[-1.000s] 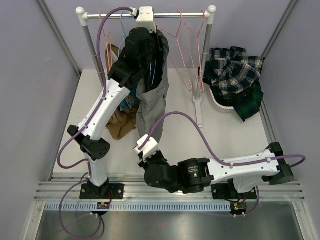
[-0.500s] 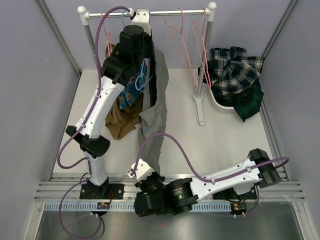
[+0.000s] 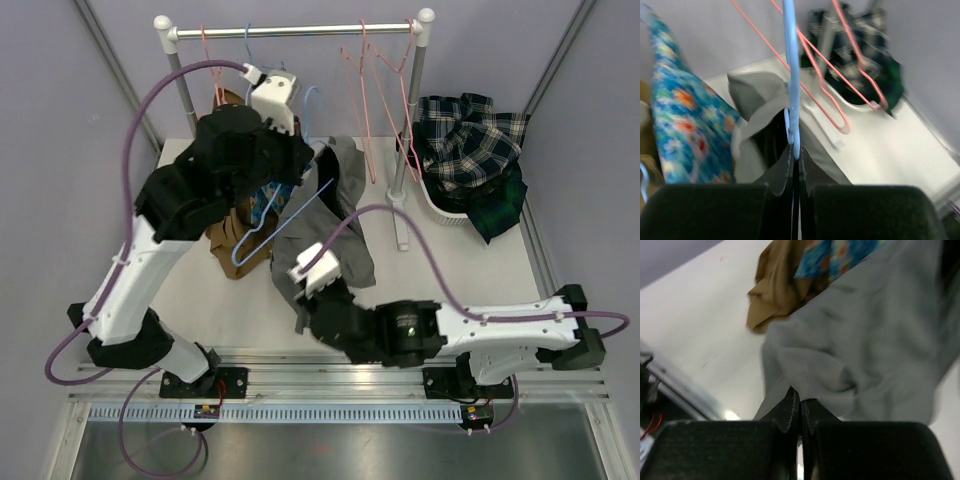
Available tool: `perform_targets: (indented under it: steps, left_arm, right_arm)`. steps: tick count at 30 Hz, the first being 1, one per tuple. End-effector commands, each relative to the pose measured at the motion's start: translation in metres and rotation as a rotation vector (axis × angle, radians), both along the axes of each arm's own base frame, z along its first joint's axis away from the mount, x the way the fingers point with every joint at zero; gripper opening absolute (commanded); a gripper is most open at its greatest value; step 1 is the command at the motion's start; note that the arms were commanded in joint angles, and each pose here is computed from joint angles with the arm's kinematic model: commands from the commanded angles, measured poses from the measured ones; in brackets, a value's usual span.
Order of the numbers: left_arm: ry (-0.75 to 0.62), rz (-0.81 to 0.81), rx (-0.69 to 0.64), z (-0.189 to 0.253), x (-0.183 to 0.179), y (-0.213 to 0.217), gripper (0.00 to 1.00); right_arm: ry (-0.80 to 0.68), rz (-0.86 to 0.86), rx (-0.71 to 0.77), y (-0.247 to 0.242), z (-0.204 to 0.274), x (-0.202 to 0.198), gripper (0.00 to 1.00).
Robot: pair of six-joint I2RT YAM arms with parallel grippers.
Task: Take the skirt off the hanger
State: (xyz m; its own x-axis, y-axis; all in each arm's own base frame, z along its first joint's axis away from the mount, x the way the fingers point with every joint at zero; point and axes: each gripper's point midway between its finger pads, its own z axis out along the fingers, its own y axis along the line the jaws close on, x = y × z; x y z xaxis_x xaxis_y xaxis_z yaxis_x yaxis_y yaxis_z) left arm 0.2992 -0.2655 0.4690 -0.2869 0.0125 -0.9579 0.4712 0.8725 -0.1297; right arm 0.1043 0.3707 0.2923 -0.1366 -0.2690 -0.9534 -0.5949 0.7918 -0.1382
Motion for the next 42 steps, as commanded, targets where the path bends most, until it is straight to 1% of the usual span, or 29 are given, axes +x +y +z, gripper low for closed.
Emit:
perform_targets:
  steps: [1, 3, 5, 6, 7, 10, 11, 12, 13, 14, 17, 20, 21, 23, 24, 26, 28, 29, 30, 32, 34, 35, 36, 37, 38, 39, 40, 41, 42]
  left_arm:
    - [0.108, -0.055, -0.088, 0.013, -0.054, 0.028, 0.00]
    - [0.227, -0.084, -0.041, -0.017, -0.075, 0.028, 0.00]
    - [0.278, -0.032, 0.023, -0.037, -0.090, 0.046, 0.00]
    - [0.315, -0.002, 0.064, -0.059, -0.096, 0.049, 0.00]
    - [0.306, 0.042, 0.084, -0.066, -0.095, 0.058, 0.00]
    - [0.270, 0.088, 0.050, -0.066, -0.098, 0.076, 0.00]
    - [0.247, 0.093, 0.015, -0.058, -0.101, 0.081, 0.00]
    - [0.237, 0.094, 0.008, -0.056, -0.100, 0.082, 0.00]
    - [0.217, 0.102, -0.011, -0.050, -0.099, 0.084, 0.00]
    - [0.206, 0.108, -0.018, -0.047, -0.098, 0.085, 0.00]
    - [0.168, 0.131, -0.039, -0.038, -0.091, 0.086, 0.00]
    - [0.138, 0.134, -0.066, -0.034, -0.087, 0.083, 0.00]
    - [0.131, 0.130, -0.069, -0.035, -0.087, 0.082, 0.00]
    - [0.117, 0.121, -0.079, -0.034, -0.086, 0.080, 0.00]
    - [0.121, 0.119, -0.067, -0.038, -0.085, 0.079, 0.00]
    - [0.124, 0.125, -0.051, -0.042, -0.083, 0.078, 0.00]
    - [0.127, 0.130, -0.027, -0.048, -0.080, 0.077, 0.00]
    - [0.124, 0.131, -0.020, -0.049, -0.079, 0.077, 0.00]
    - [0.123, 0.134, -0.010, -0.051, -0.078, 0.077, 0.00]
    - [0.108, 0.134, -0.002, -0.050, -0.076, 0.077, 0.00]
    - [0.097, 0.139, 0.005, -0.050, -0.074, 0.077, 0.00]
    - [0.094, 0.142, 0.009, -0.050, -0.073, 0.078, 0.00]
    - [0.090, 0.140, 0.018, -0.050, -0.072, 0.077, 0.00]
    - [0.088, 0.141, 0.021, -0.050, -0.071, 0.077, 0.00]
    - [0.088, 0.137, 0.023, -0.050, -0.072, 0.077, 0.00]
    - [0.088, 0.129, 0.026, -0.051, -0.072, 0.076, 0.00]
    - [0.090, 0.131, 0.033, -0.052, -0.072, 0.077, 0.00]
    - [0.091, 0.130, 0.042, -0.054, -0.073, 0.078, 0.00]
    - [0.093, 0.131, 0.047, -0.055, -0.073, 0.079, 0.00]
  right_arm:
    - [-0.067, -0.040, 0.106, -0.026, 0.060, 0.044, 0.00]
    - [-0.075, -0.076, 0.111, -0.039, 0.071, 0.066, 0.00]
    - [-0.086, -0.083, 0.103, -0.046, 0.076, 0.073, 0.00]
    - [-0.085, -0.086, 0.102, -0.048, 0.077, 0.073, 0.00]
    - [-0.078, -0.094, 0.092, -0.052, 0.073, 0.074, 0.00]
    - [-0.024, -0.140, 0.106, -0.068, 0.059, 0.071, 0.00]
    - [-0.032, -0.213, 0.129, -0.086, 0.061, 0.076, 0.00]
    - [-0.038, -0.272, 0.096, -0.103, 0.050, 0.079, 0.00]
    - [-0.031, -0.339, 0.143, -0.117, 0.050, 0.081, 0.00]
    - [-0.071, -0.447, 0.183, -0.147, 0.062, 0.088, 0.00]
    - [-0.104, -0.574, 0.246, -0.201, 0.084, 0.102, 0.00]
    - [-0.172, -0.573, 0.248, -0.229, 0.117, 0.112, 0.00]
    - [-0.196, -0.620, 0.253, -0.245, 0.130, 0.119, 0.00]
    - [-0.247, -0.627, 0.127, -0.256, 0.142, 0.129, 0.00]
    - [-0.268, -0.674, 0.070, -0.274, 0.152, 0.135, 0.00]
    - [-0.272, -0.693, 0.009, -0.280, 0.157, 0.147, 0.00]
    - [-0.290, -0.758, 0.010, -0.301, 0.173, 0.157, 0.00]
    - [-0.295, -0.746, 0.016, -0.299, 0.177, 0.163, 0.00]
    - [-0.320, -0.761, 0.058, -0.305, 0.193, 0.167, 0.00]
    - [-0.329, -0.790, 0.049, -0.310, 0.200, 0.192, 0.00]
    - [-0.354, -0.850, 0.069, -0.330, 0.226, 0.209, 0.00]
    - [-0.334, -0.839, 0.033, -0.322, 0.219, 0.236, 0.00]
    - [-0.363, -0.857, 0.065, -0.331, 0.242, 0.242, 0.00]
    - [-0.370, -0.884, 0.062, -0.340, 0.248, 0.255, 0.00]
    - [-0.349, -0.927, 0.027, -0.353, 0.239, 0.285, 0.00]
    - [-0.394, -0.957, 0.077, -0.368, 0.265, 0.286, 0.00]
    - [-0.401, -0.979, 0.087, -0.378, 0.270, 0.295, 0.00]
    - [-0.378, -1.035, 0.067, -0.400, 0.259, 0.321, 0.00]
    - [-0.423, -1.055, 0.153, -0.410, 0.286, 0.316, 0.00]
